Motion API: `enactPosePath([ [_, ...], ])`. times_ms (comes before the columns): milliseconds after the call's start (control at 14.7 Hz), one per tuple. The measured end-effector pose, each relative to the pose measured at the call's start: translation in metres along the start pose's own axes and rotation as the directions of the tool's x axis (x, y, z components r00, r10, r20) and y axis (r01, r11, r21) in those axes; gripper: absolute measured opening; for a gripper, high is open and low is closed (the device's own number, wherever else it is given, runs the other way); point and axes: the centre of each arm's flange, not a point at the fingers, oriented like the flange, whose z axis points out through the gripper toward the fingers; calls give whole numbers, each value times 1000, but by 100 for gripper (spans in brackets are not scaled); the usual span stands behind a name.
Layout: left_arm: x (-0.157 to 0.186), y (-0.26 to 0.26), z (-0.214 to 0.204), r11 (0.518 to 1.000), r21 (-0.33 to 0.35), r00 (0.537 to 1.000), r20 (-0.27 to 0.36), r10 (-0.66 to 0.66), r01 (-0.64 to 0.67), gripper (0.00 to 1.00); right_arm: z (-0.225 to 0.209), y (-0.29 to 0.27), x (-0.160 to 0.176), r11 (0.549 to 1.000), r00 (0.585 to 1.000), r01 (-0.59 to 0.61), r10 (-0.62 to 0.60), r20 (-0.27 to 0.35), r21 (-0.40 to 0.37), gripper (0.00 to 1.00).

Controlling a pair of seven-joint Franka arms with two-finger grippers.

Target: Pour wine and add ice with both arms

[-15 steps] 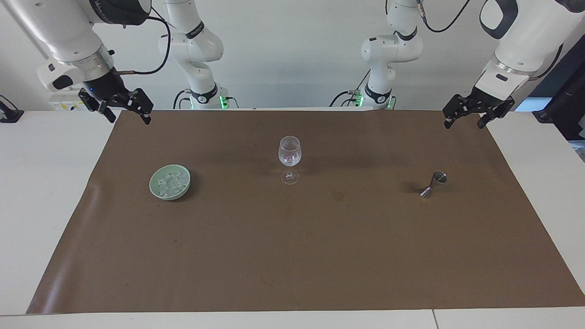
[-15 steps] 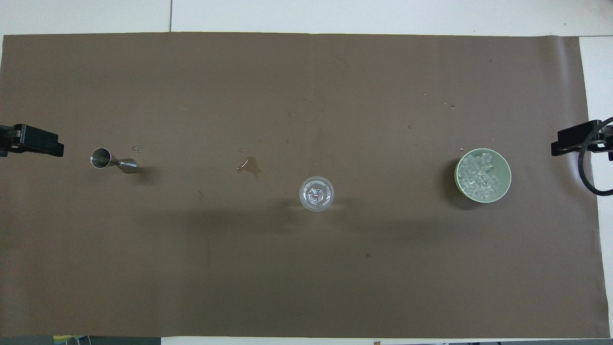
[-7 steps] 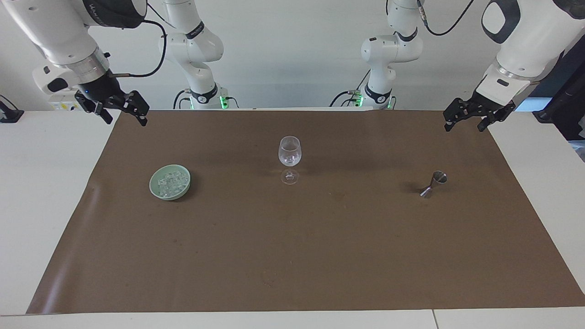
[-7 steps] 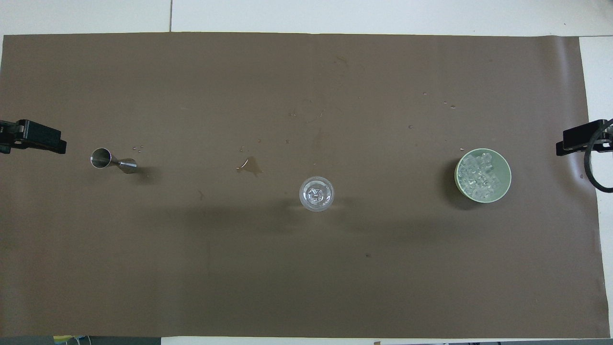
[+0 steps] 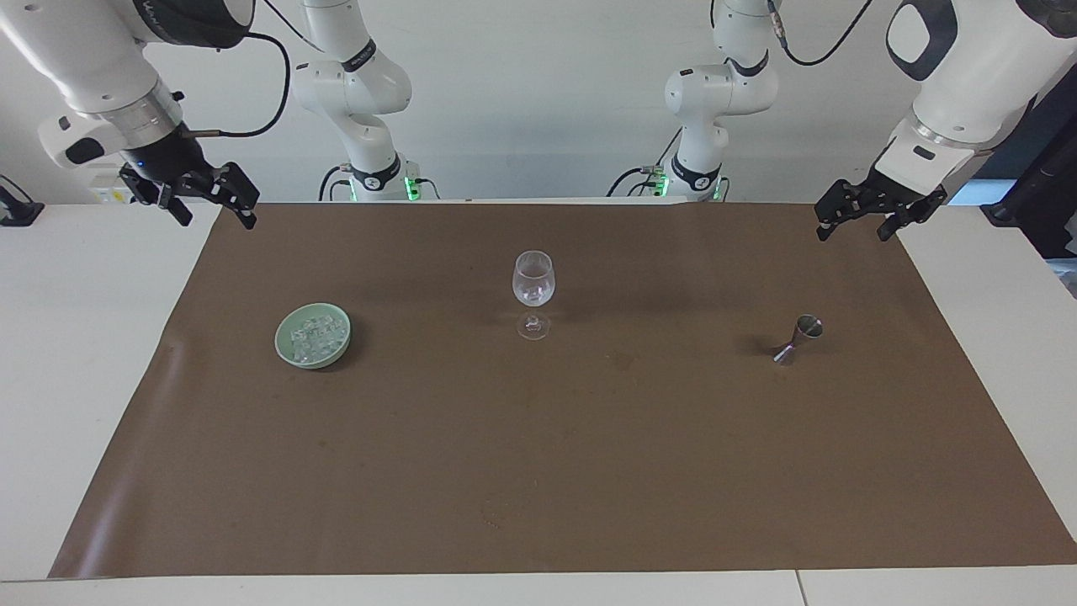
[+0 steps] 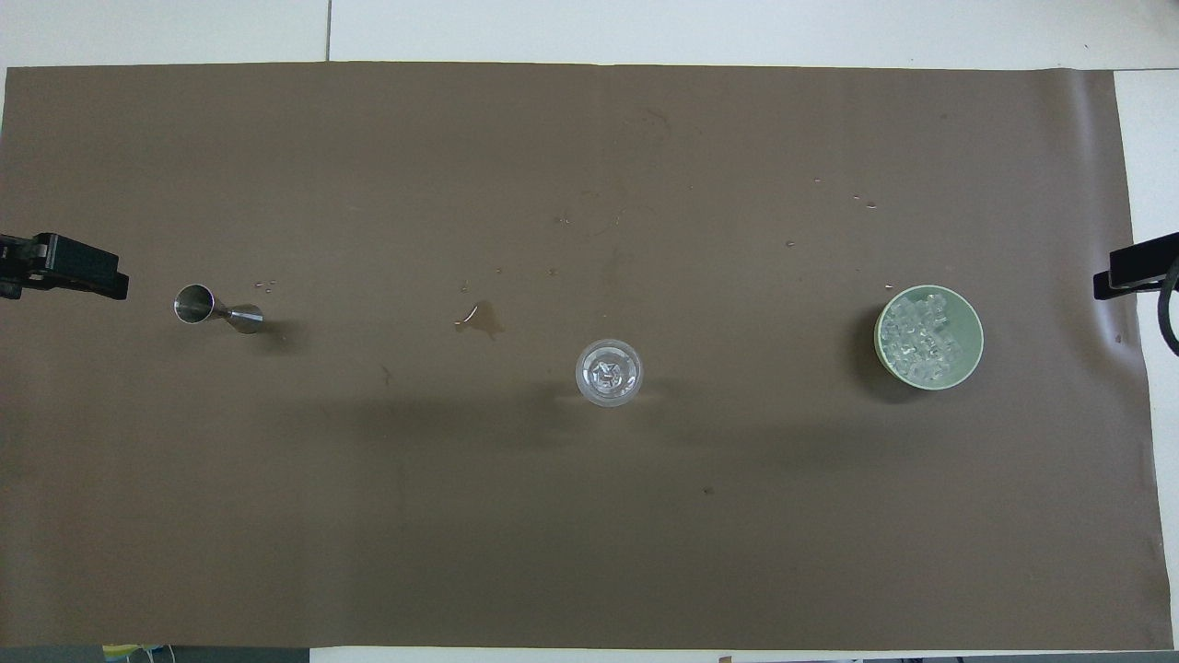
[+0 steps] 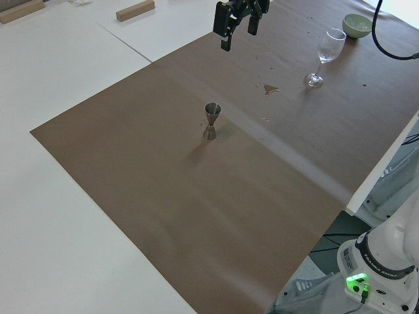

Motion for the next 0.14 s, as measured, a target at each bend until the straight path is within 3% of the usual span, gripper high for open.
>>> enactPosePath([
  [136,0,0,0,1000,0,1000,0,0,0,100,-1,-3,0,1000,1000,5,-5,-2,0,100],
])
